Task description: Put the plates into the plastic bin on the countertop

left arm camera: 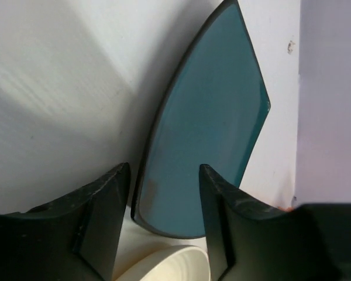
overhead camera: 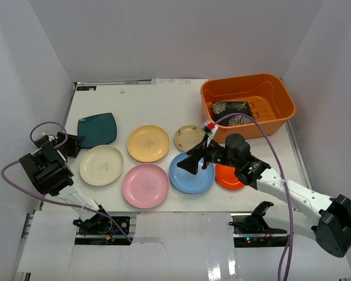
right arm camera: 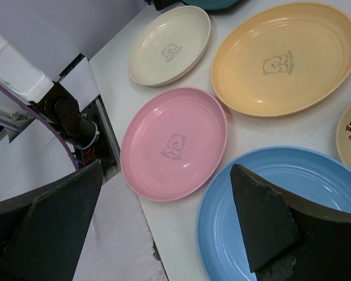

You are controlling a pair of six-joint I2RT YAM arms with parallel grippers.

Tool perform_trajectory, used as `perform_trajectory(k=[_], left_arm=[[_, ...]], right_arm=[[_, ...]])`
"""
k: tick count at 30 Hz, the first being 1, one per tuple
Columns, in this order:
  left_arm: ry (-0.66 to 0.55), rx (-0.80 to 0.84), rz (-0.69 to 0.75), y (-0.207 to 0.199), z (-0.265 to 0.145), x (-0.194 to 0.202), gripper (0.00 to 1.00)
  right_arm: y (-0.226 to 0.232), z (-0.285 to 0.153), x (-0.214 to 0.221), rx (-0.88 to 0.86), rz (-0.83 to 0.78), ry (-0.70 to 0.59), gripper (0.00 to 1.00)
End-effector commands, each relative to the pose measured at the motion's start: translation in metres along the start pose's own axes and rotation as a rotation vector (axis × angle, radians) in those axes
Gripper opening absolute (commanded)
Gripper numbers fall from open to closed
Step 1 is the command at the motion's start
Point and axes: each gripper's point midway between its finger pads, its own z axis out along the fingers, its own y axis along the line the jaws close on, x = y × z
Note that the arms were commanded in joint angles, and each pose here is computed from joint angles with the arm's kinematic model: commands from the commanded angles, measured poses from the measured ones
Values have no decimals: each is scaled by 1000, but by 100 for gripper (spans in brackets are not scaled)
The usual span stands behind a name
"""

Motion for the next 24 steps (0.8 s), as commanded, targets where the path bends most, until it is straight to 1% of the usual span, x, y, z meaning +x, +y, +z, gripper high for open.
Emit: perform_trajectory(k=[1, 2, 5, 6, 8, 9, 10, 12, 13, 14, 15, 16, 18, 19, 22, 24], left_arm=[[28, 35, -22, 8, 10, 10, 59], [33, 41, -25, 9, 12, 11, 53], [52, 61, -45, 14, 18, 18, 44], [58, 64, -61, 15, 20, 19, 39], [74, 85, -78, 16, 24, 24, 31], [68, 95, -87, 15, 25, 23, 22], [72, 96, -94, 17, 25, 25, 17], [62, 106, -101, 14, 25, 23, 10], [60, 108, -103, 13, 25, 23, 4], [52, 118, -103, 9, 24, 20, 0], [34, 138, -93, 4, 22, 15, 0], [34, 144, -139, 2, 19, 21, 0], [-9, 219, -147, -18, 14, 10, 0], [-6, 245, -188, -27, 11, 8, 0], [-27, 335, -192, -58, 0, -6, 0], [-36, 390, -163, -82, -9, -16, 0]], right_arm=[[9, 6, -11, -50, -35, -26, 95], [8, 7, -13, -48, -34, -33, 95], [7, 11, -15, -41, -32, -34, 95], [6, 13, -16, -35, -33, -35, 95], [6, 15, -18, -33, -36, -34, 95], [4, 17, -17, -29, -32, -29, 95], [5, 17, -18, -30, -33, -32, 95], [2, 19, -16, -21, -27, -26, 95], [2, 19, -15, -18, -24, -20, 95], [1, 20, -15, -14, -22, -18, 95], [0, 22, -15, -12, -18, -13, 95], [1, 23, -17, -17, -16, -17, 95], [2, 28, -20, -21, -14, -15, 95], [2, 30, -21, -22, -12, -10, 95], [1, 34, -26, -8, -19, 1, 95], [1, 37, -33, -2, -29, -9, 95]])
